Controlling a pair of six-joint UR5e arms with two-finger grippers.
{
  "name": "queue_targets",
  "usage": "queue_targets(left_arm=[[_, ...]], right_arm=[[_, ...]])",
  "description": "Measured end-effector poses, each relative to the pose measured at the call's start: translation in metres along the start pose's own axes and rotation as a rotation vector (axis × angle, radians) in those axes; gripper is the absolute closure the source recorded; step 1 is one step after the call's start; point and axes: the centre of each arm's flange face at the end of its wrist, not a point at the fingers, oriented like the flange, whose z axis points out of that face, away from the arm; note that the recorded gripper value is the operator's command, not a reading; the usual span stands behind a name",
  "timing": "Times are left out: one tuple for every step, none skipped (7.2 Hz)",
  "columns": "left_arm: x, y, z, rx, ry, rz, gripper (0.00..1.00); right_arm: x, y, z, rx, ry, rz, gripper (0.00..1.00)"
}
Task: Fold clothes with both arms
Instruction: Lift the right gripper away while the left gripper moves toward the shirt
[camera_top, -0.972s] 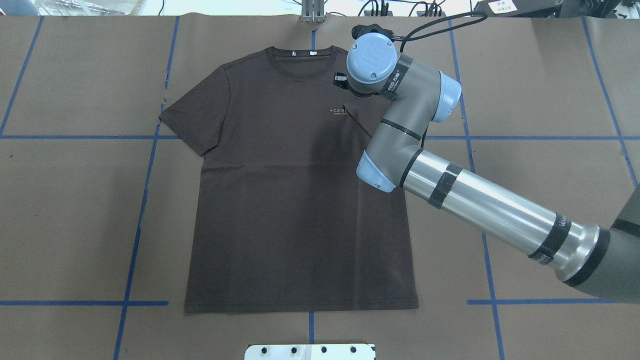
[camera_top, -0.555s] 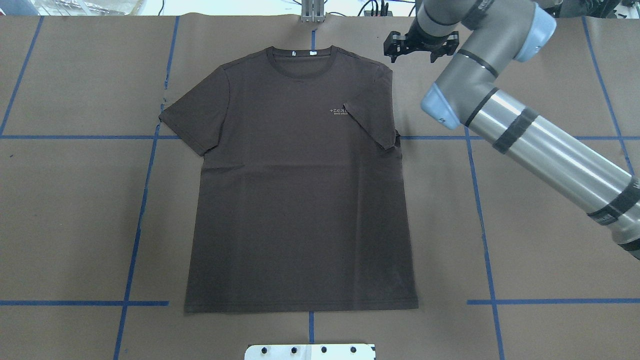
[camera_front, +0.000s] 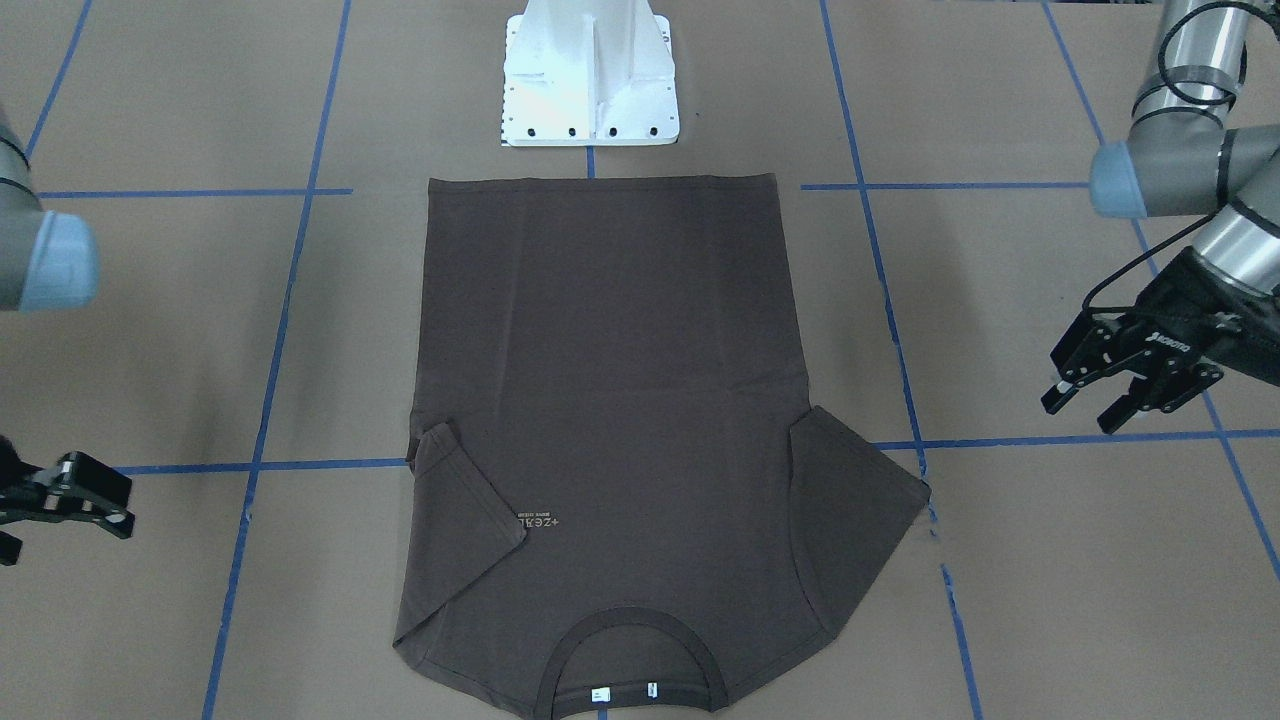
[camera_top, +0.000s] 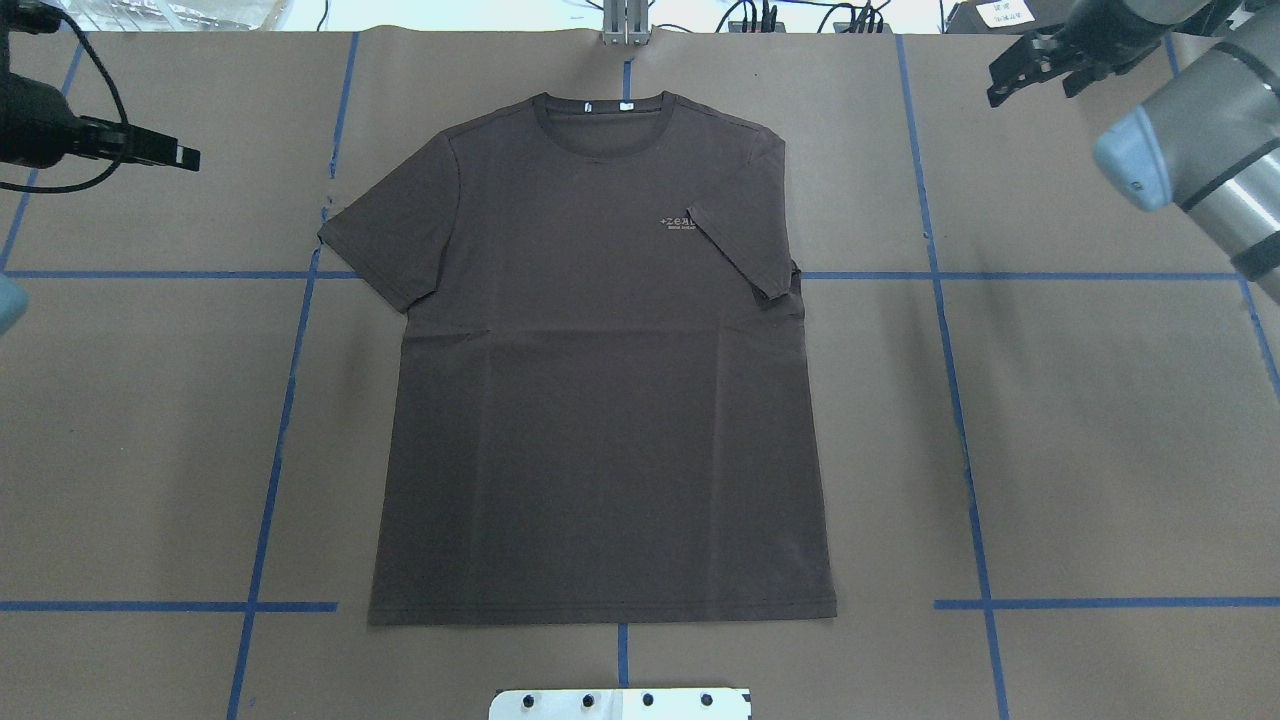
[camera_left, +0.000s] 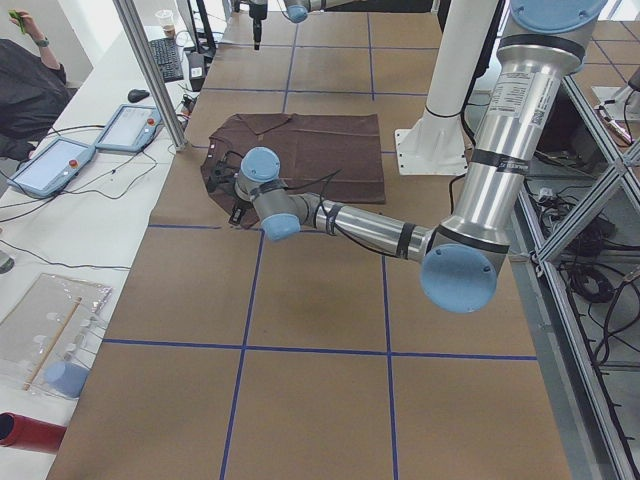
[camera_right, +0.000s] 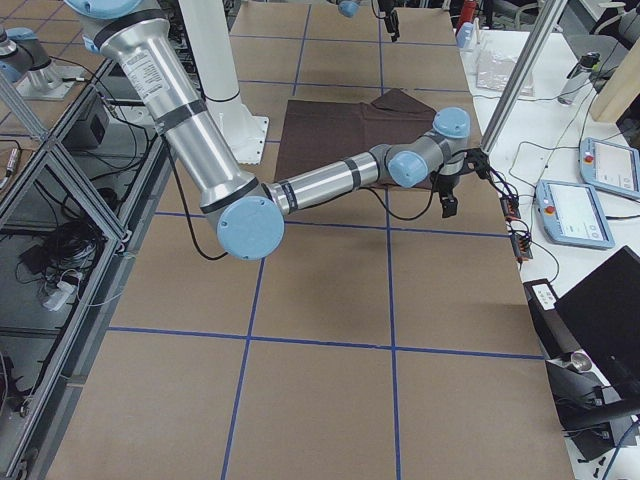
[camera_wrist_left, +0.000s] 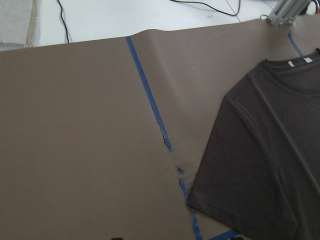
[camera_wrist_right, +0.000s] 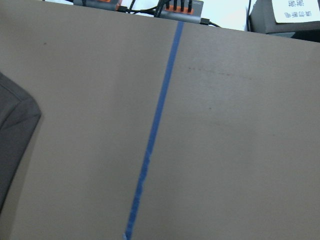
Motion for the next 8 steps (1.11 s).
queue_targets(left_arm=[[0.022, 0.007, 0.031, 0.016, -0.027, -0.065, 0.43], [0.039, 0.015, 0.061, 0.033, -0.058, -0.111, 0.44], [0.050, 0.021, 0.090, 0.049, -0.094, -0.143, 0.44], [0.055, 0.024, 0.117, 0.071, -0.137, -0.159, 0.45], [0.055, 0.026, 0.136, 0.089, -0.175, -0.164, 0.45], [0.053, 0.027, 0.148, 0.096, -0.201, -0.166, 0.46], [0.052, 0.029, 0.156, 0.096, -0.218, -0.165, 0.46], [0.056, 0.031, 0.164, 0.093, -0.228, -0.160, 0.46]], right_arm=[[0.038, 0.011, -0.011, -0.003, -0.007, -0.023, 0.00], [0.060, 0.018, -0.017, -0.004, -0.010, -0.033, 0.00], [0.068, 0.022, -0.020, -0.003, -0.010, -0.037, 0.00], [0.072, 0.024, -0.020, -0.003, -0.009, -0.038, 0.00], [0.074, 0.025, -0.020, -0.004, -0.009, -0.039, 0.00], [0.075, 0.025, -0.020, -0.003, -0.008, -0.039, 0.00], [0.075, 0.025, -0.020, -0.003, -0.008, -0.039, 0.00], [0.075, 0.025, -0.020, -0.003, -0.007, -0.039, 0.00]])
